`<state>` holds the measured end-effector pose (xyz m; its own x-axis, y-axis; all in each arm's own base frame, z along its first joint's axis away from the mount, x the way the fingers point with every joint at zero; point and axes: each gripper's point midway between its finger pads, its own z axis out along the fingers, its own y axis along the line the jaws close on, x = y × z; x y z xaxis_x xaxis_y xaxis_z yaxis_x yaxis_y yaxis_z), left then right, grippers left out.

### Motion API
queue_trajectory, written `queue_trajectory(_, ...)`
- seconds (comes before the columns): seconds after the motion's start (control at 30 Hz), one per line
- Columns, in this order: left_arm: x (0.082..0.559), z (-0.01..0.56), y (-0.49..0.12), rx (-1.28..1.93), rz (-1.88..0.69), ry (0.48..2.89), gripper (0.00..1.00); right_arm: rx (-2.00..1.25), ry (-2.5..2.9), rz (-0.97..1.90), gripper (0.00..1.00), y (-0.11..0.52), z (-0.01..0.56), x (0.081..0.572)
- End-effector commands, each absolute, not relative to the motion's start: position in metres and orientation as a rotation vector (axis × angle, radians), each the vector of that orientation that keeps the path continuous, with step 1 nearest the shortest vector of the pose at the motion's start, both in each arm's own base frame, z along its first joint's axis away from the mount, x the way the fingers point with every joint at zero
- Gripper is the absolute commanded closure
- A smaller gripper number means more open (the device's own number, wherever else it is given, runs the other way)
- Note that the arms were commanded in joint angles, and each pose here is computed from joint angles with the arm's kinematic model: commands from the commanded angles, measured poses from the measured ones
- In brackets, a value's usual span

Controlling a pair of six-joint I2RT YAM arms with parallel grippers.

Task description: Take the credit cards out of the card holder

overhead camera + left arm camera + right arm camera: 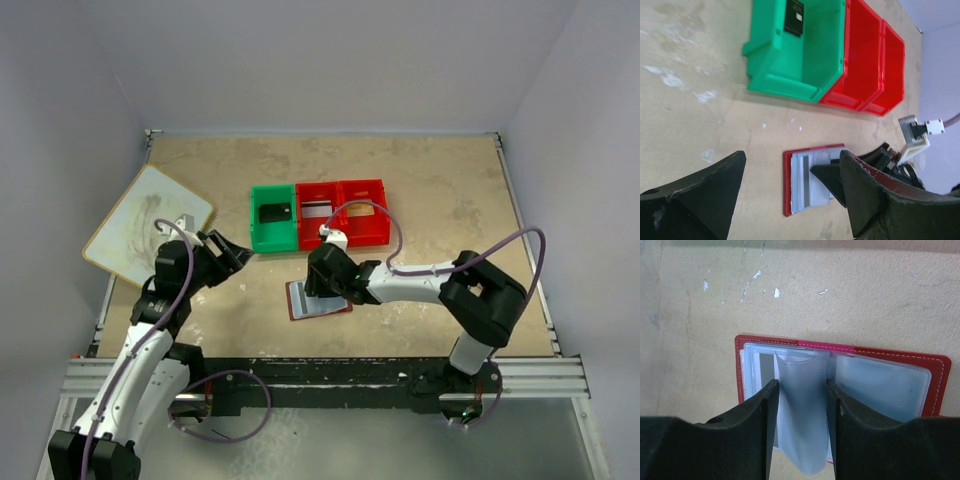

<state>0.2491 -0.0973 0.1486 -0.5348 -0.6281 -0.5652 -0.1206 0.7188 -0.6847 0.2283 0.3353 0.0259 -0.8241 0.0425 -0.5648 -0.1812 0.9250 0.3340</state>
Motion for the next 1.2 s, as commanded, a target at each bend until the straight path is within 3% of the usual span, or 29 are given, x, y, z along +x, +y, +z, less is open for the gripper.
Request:
queue_trajectory(0.0, 0.244, 0.163, -0.133, -0.441, -0.942, 2.013, 0.28, -0.054, 2.484, 0.682, 0.56, 0.334, 0.031, 0.225)
queue_trajectory(0.27, 0.227, 0.144, -0.198, -0.262, -1.008, 2.099, 0.35, 0.024, 2.426, 0.918, 0.63, 0.329, 0.038, 0.229)
queue_trajectory(0.6, 0.207, 0.104, -0.26, -0.115, -0.984, 2.174, 0.38, 0.118, 2.454, 0.947, 0.64, 0.315, 0.022, 0.229)
queue_trajectory(1.17, 0.197, 0.045, -0.286, -0.043, -0.897, 2.253, 0.42, 0.156, 2.439, 0.966, 0.61, 0.31, 0.027, 0.231)
